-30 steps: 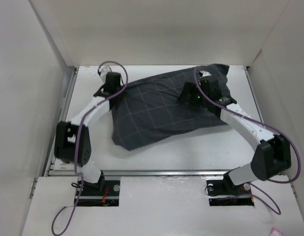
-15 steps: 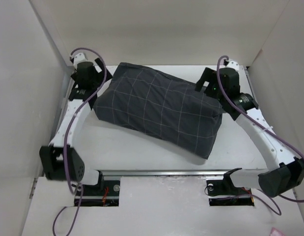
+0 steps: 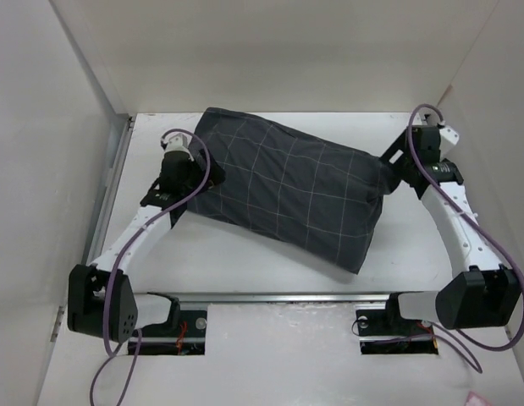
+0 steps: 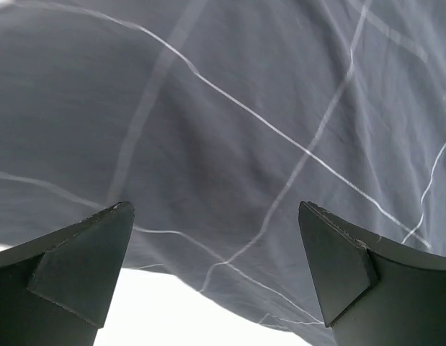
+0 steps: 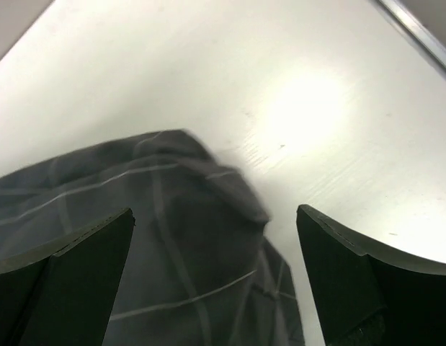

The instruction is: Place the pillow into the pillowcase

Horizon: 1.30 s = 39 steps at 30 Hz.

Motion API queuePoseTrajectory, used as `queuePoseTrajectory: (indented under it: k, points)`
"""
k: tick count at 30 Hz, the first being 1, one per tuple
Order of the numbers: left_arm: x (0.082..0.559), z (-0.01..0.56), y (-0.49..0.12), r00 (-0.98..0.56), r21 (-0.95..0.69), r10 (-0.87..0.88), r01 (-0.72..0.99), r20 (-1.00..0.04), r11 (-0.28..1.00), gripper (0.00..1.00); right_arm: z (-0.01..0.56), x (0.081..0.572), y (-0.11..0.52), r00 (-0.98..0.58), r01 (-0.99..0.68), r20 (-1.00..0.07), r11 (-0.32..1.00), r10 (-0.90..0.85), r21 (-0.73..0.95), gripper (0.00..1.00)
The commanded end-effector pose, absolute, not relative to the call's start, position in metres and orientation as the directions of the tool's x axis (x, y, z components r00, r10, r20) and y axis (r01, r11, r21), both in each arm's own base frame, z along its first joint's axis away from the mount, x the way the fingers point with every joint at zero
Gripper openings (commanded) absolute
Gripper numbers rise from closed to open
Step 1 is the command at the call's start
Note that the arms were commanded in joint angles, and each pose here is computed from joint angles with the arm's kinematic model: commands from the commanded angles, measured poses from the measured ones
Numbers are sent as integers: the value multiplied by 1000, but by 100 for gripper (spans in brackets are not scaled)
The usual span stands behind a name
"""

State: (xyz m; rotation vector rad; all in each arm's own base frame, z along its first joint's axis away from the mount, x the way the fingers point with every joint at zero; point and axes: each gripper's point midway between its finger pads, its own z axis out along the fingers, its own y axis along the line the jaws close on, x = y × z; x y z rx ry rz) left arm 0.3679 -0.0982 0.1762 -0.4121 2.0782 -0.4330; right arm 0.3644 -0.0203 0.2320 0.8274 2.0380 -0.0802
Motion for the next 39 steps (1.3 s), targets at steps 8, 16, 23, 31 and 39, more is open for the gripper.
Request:
queuePoseTrajectory:
  k: [8,16,23,31,39]
  points:
    - [415,176,-138,-527,-444,-376,3,-762,896,100,191,394,-7,-443,427,-709,825,549,371,91]
    - [459,175,-148,-534,-395,-337,-6,-775,919,100,231,457,-46,-304,470,-808,817,505,334,0]
    - [476,181,-159,-537,-400,-316,43,-782,915,100,191,540,-95,-353,530,-793,805,497,268,0]
    - [484,225,-169,-497,-416,-311,116,-811,902,100,178,581,-94,-435,418,-804,882,405,217,25]
    - [468,293,-132,-355,-397,-367,11,-859,918,100,292,557,-87,-304,312,-891,919,337,242,100]
